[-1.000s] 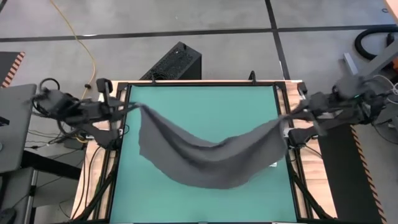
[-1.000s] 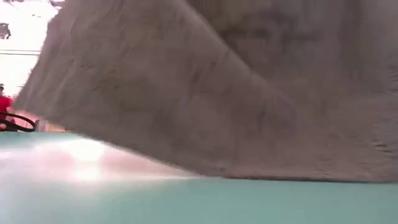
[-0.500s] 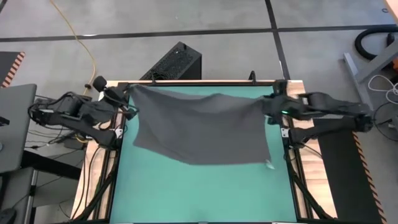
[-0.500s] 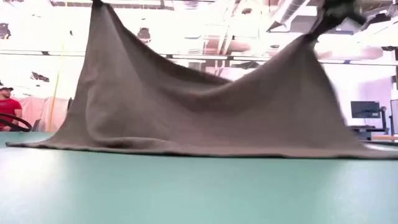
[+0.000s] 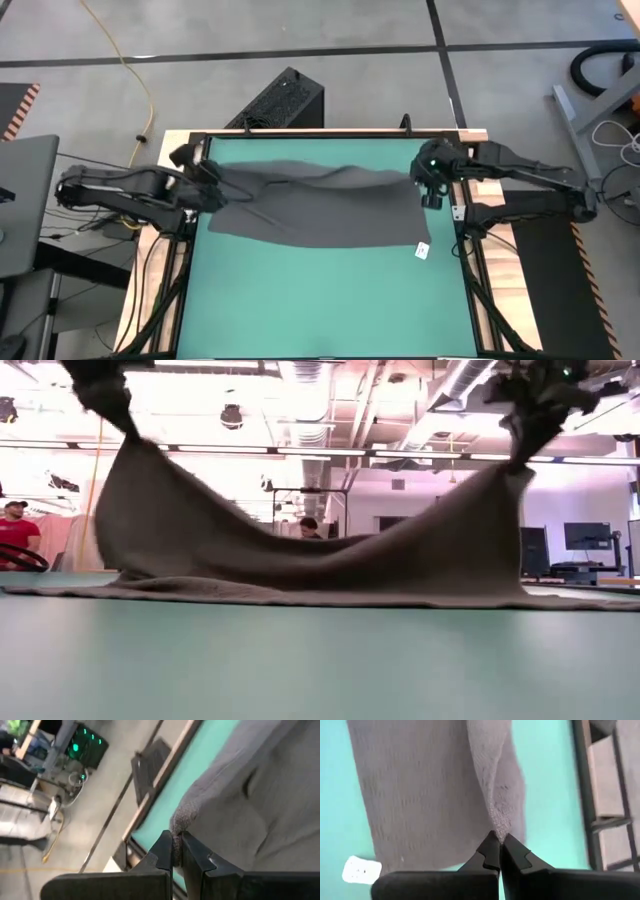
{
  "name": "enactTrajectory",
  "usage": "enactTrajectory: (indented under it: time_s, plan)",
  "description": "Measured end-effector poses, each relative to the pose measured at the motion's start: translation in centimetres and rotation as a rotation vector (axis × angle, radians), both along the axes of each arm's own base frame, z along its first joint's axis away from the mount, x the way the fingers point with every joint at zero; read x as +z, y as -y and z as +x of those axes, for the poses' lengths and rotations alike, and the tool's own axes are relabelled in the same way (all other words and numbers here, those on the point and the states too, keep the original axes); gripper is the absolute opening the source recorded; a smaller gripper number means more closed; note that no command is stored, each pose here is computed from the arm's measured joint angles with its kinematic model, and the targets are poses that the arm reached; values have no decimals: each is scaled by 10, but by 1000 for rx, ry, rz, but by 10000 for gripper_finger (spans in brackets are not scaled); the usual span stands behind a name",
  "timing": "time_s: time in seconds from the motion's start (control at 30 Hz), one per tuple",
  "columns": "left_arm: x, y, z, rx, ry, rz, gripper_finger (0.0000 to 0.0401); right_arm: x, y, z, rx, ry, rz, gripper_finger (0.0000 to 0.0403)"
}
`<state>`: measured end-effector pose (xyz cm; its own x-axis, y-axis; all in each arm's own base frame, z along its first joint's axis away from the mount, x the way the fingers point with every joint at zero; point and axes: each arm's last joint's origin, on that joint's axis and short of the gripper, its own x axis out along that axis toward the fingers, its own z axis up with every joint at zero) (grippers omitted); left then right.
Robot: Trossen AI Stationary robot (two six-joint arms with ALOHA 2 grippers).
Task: Roll towel into tight, uniform cylinder
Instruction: Fold the gray towel
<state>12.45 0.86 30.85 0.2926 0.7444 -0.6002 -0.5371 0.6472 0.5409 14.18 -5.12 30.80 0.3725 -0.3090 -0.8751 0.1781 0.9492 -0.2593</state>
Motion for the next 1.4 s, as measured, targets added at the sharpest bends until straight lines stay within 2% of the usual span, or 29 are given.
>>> enactTrajectory:
  time_s: [0.17, 0.3, 0.4, 0.53, 0.73, 0.87, 0.97, 1.1, 1.4]
  plan:
    - [-36, 0, -3, 31, -88, -26, 0, -25, -2, -2, -8, -81, 44, 16]
    - [-37, 0, 0, 25, -72, -7, 0, -21, -2, -1, 4, -50, 68, 16]
    - [-19, 1, 6, -30, -2, 15, 0, 2, -3, -3, 20, 38, 36, 16]
    - [23, 1, 7, -124, 138, 24, 0, 49, -8, -16, 49, 200, -24, 16]
    - [92, 1, -13, -269, 367, 8, 0, 122, -24, -54, 126, 517, -73, 16]
    - [124, 2, -29, -388, 514, -11, 0, 151, -34, -78, 191, 661, -63, 16]
    - [139, 2, -39, -467, 614, -28, 0, 161, -40, -97, 205, 735, -77, 16]
    - [146, 3, -47, -532, 681, -53, 0, 162, -45, -114, 226, 781, -82, 16]
    - [146, 5, -46, -601, 680, -85, 0, 163, -51, -132, 321, 847, -35, 16]
